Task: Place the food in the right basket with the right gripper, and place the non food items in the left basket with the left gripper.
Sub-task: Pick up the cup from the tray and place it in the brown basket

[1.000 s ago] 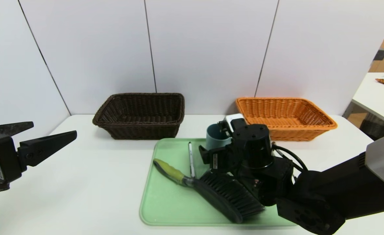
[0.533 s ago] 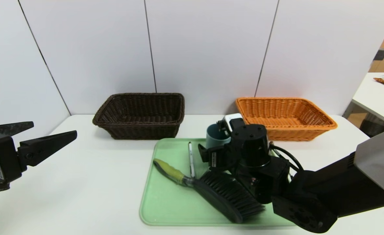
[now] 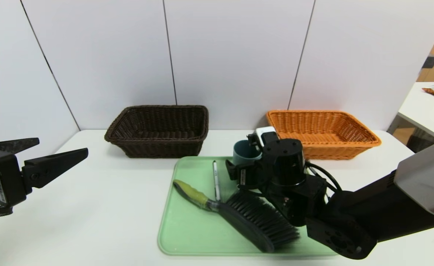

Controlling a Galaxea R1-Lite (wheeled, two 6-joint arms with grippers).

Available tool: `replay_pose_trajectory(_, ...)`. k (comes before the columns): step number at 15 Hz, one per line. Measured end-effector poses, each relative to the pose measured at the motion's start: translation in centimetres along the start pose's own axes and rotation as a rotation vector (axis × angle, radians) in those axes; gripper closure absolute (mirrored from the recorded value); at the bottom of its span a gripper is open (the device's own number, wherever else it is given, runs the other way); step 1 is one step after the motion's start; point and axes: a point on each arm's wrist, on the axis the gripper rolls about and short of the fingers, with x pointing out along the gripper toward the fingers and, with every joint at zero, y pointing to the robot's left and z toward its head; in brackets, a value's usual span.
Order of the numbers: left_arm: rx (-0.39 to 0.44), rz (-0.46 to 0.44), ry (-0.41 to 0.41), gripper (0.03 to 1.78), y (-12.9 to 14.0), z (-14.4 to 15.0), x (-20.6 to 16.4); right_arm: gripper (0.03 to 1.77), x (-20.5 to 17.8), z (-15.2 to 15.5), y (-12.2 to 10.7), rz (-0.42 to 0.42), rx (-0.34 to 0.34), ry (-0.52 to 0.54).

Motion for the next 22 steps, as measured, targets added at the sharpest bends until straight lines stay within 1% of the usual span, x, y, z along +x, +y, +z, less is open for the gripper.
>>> replay_pose_trajectory(7, 0.001, -0.001, 0.006, 0.12, 0.0, 0.0, 0.2, 0.1, 1.1, -0.4, 0.2, -0.003, 0.011, -0.019)
replay_pose_trajectory(11, 0.001, -0.02, 0.012, 0.12, -0.1, -0.1, 0.3, 0.1, 1.9, -0.7, 0.0, -0.011, 0.016, -0.023)
replay_pose_trajectory(12, 0.001, -0.021, 0.014, 0.12, -0.1, -0.1, 0.4, 0.21, 2.0, -0.8, 0.0, -0.012, 0.015, -0.023)
replay_pose_trajectory(14, 0.002, -0.02, 0.019, 0.12, -0.1, -0.1, 0.5, 0.55, 2.3, -0.7, -0.2, -0.003, 0.021, -0.032)
replay_pose_trajectory(15, 0.002, -0.02, 0.02, 0.12, -0.1, -0.1, 0.6, 0.63, 2.4, -0.6, -0.3, -0.003, 0.022, -0.034)
replay_pose_trajectory(19, 0.002, -0.02, 0.029, 0.12, -0.1, -0.2, 0.8, 0.65, 2.7, -0.5, -0.4, -0.004, 0.026, -0.042)
replay_pose_trajectory(22, 0.003, -0.02, 0.03, 0.12, -0.1, -0.1, 0.9, 0.65, 2.7, 0.2, -0.3, 0.035, 0.024, -0.085)
